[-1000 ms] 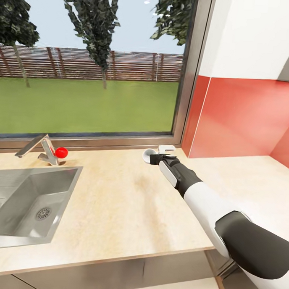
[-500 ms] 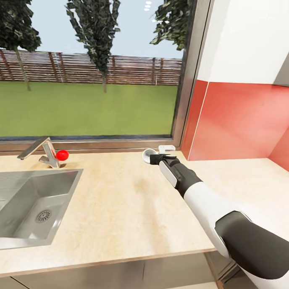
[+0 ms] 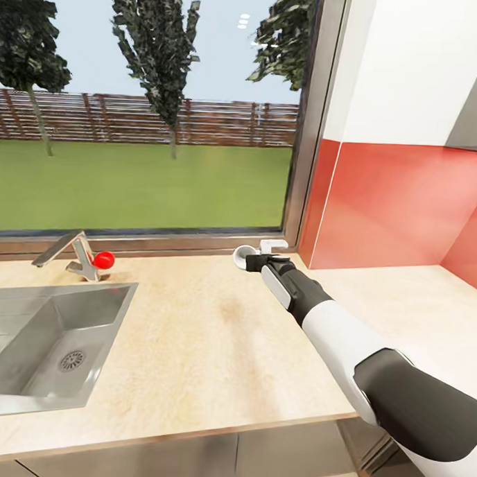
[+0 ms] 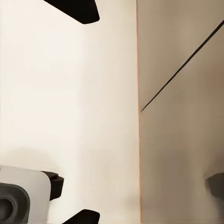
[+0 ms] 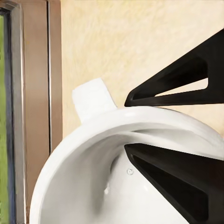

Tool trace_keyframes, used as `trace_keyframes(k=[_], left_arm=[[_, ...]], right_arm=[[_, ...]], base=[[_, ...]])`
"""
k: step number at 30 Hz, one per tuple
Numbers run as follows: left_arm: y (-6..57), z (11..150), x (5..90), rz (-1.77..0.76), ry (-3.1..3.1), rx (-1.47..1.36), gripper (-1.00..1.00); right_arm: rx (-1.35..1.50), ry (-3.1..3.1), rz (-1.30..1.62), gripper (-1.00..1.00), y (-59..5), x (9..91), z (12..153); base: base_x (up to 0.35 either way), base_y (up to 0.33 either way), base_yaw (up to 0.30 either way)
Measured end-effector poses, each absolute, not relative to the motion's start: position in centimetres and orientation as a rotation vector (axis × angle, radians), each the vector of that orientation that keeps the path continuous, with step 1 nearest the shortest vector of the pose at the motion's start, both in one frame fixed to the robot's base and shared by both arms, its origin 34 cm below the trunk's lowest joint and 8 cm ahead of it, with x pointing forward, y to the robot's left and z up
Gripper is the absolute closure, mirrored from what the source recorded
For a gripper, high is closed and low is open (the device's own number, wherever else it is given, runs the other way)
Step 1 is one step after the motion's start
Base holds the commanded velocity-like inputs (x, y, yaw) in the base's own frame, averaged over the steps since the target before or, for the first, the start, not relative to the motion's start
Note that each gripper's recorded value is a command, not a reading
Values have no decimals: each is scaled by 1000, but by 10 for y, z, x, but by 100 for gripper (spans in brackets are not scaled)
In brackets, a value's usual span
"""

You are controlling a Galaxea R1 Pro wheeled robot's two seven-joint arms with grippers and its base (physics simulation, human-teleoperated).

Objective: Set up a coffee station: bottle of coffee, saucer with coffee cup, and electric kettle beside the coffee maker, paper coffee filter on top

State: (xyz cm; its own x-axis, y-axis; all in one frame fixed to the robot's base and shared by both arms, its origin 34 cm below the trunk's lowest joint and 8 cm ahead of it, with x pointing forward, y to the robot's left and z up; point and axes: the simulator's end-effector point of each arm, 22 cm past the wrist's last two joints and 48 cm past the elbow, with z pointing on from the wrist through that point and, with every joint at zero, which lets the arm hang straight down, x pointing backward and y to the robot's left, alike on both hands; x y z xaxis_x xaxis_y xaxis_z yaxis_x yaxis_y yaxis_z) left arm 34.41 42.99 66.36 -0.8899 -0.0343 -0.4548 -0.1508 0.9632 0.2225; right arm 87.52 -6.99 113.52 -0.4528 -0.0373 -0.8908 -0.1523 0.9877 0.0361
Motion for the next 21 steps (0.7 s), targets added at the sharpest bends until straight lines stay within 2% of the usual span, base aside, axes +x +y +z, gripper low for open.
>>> trace_keyframes(k=[15, 21], left_arm=[[427, 667, 348, 341, 2633, -143, -100], [427, 670, 351, 339, 2623, -150, -100]], right_arm=[[-138, 2017, 132, 100, -67, 871, 1152], [-138, 2008, 131, 100, -67, 870, 1159]], base=[[-1, 0, 0], [-251, 27, 0]])
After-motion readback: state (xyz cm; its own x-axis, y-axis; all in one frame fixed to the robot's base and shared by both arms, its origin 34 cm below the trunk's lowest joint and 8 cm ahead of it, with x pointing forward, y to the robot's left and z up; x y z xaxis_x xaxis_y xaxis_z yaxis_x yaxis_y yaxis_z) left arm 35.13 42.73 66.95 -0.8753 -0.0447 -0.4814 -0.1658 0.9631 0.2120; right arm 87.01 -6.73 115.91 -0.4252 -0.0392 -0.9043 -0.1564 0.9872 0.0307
